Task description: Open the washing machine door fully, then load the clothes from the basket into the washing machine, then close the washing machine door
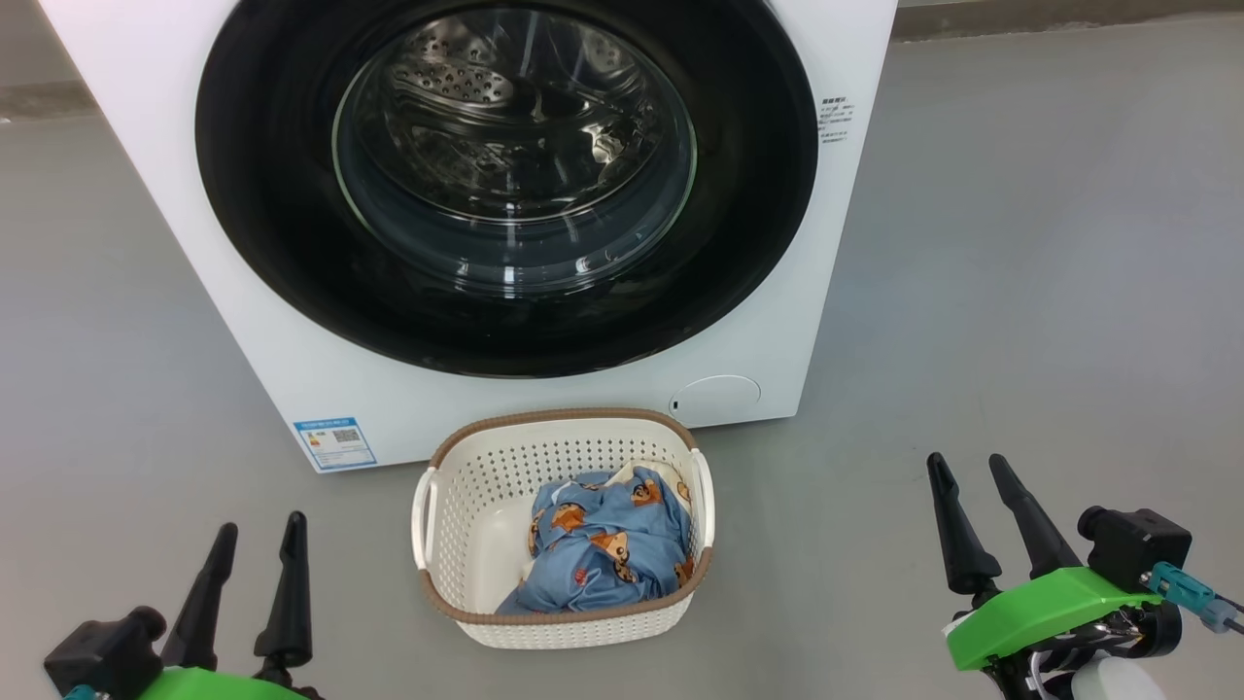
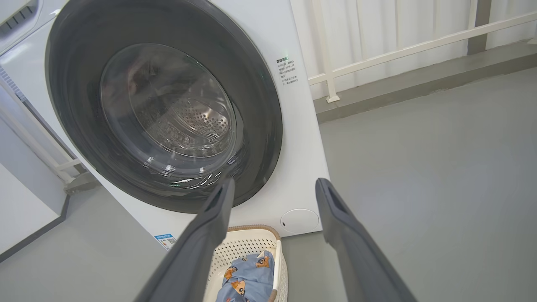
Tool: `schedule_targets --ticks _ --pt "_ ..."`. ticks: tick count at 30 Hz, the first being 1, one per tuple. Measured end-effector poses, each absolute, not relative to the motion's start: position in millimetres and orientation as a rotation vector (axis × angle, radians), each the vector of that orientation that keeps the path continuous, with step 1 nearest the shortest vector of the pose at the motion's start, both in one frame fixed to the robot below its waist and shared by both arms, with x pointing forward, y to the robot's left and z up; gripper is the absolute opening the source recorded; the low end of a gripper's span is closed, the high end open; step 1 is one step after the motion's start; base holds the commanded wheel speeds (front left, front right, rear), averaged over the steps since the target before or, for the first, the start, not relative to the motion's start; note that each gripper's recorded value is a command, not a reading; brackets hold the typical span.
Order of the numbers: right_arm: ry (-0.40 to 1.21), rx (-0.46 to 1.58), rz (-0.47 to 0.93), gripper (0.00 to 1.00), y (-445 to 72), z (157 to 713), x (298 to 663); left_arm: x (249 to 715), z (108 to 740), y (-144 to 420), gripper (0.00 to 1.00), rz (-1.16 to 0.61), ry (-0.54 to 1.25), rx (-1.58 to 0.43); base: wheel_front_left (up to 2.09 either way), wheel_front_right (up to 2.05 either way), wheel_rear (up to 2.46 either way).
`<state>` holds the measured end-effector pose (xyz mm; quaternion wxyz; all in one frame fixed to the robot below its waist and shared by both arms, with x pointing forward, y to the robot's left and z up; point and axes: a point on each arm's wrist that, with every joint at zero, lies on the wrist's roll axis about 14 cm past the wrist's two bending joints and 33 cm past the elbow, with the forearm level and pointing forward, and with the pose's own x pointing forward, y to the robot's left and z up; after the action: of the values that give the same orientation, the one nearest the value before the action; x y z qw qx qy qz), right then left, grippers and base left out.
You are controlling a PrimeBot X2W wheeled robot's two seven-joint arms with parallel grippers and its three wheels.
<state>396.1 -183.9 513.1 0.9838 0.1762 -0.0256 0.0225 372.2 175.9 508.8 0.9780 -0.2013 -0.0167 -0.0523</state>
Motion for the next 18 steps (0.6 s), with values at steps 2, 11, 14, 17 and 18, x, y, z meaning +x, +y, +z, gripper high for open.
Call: schedule_targets --ticks 2,11,14,17,18 --pt "-0.059 0.323 0.049 1.00 -183 514 396 372 510 176 1.00 -0.109 -0.042 -0.376 0.00 0.00 0.00" --pt "-0.077 0.222 0.070 1.00 -179 517 397 371 514 172 1.00 -0.128 -0.068 -0.288 0.00 0.00 0.00" --pt "-0.090 0.189 0.075 1.00 -178 520 397 371 514 172 1.00 -0.135 -0.073 -0.251 0.00 0.00 0.00" --pt "-0.112 0.163 0.076 1.00 -178 526 399 370 516 172 1.00 -0.135 -0.085 -0.227 0.00 0.00 0.00" --pt "-0.120 0.156 0.076 1.00 -178 529 400 370 517 172 1.00 -0.136 -0.090 -0.218 0.00 0.00 0.00"
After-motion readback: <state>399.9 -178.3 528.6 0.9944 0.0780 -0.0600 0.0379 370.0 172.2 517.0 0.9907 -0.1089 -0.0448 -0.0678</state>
